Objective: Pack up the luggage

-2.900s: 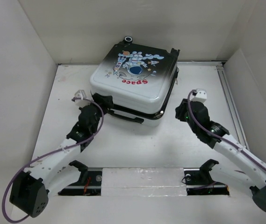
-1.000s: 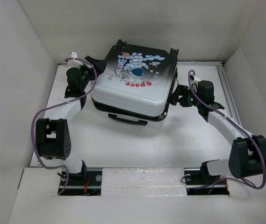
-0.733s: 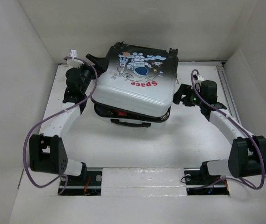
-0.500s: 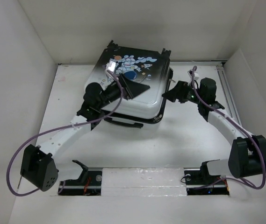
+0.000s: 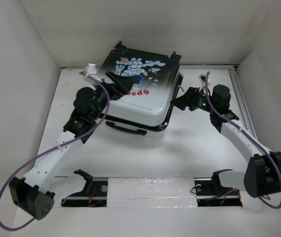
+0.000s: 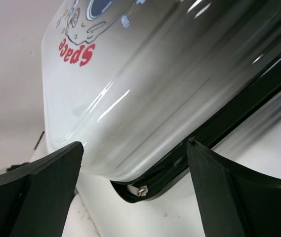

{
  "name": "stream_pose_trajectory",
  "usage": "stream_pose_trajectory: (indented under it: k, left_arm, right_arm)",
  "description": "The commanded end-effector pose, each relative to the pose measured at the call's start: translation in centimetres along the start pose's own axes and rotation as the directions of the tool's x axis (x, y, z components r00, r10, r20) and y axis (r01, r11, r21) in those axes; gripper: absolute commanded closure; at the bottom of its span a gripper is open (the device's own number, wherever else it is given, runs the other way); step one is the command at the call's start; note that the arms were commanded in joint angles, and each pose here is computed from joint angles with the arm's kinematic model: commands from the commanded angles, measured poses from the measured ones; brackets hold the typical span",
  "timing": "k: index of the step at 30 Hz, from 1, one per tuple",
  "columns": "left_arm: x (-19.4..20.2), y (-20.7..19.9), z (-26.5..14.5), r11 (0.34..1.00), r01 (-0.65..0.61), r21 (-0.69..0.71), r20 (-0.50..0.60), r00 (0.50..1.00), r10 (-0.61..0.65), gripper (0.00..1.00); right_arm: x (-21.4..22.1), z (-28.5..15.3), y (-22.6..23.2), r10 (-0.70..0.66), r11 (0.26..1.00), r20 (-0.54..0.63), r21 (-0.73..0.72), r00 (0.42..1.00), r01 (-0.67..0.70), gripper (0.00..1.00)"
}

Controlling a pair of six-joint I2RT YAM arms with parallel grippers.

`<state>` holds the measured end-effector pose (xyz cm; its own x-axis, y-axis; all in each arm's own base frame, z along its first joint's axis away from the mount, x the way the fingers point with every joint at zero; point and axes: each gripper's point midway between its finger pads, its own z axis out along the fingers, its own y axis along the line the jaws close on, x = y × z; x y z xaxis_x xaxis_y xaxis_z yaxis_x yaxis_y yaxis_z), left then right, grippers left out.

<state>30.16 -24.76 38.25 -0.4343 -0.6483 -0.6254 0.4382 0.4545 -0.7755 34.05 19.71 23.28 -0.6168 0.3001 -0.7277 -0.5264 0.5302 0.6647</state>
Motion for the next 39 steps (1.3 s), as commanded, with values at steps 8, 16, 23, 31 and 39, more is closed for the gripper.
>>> stream_pose_trajectory:
  k: [8, 16, 23, 31, 39]
  left_arm:
    - [-14.1, 23.5, -7.2, 0.789, 0.247, -0.562, 0.480, 0.875, 0.068, 0.00]
    - [-11.9, 32.7, -4.9, 0.748, 0.354, -0.562, 0.386, 0.912, -0.142, 0.02]
    - [-7.8, 36.9, -2.3, 0.728, 0.388, -0.565, 0.269, 0.921, -0.282, 0.05]
    - [1.0, 34.4, -1.3, 0.760, 0.320, -0.566, 0.096, 0.941, -0.325, 0.05]
    - [9.0, 25.6, -1.9, 0.852, 0.233, -0.468, -0.085, 0.948, -0.306, 0.06]
  right_arm:
    - [-1.7, -4.2, 1.2, -0.177, 0.963, 0.117, 0.226, 0.977, 0.147, 0.01]
    - [-4.4, -3.6, -3.9, -0.110, 0.910, 0.208, 0.414, 0.972, 0.015, 1.00]
    - [-3.8, 1.8, -10.6, -0.003, 0.892, 0.158, 0.446, 0.987, -0.069, 0.88]
    - [1.9, 10.3, -9.7, 0.043, 0.970, -0.037, 0.240, 0.998, -0.033, 0.88]
    - [5.1, 8.9, -8.1, 0.006, 0.984, -0.120, 0.178, 0.993, 0.016, 0.87]
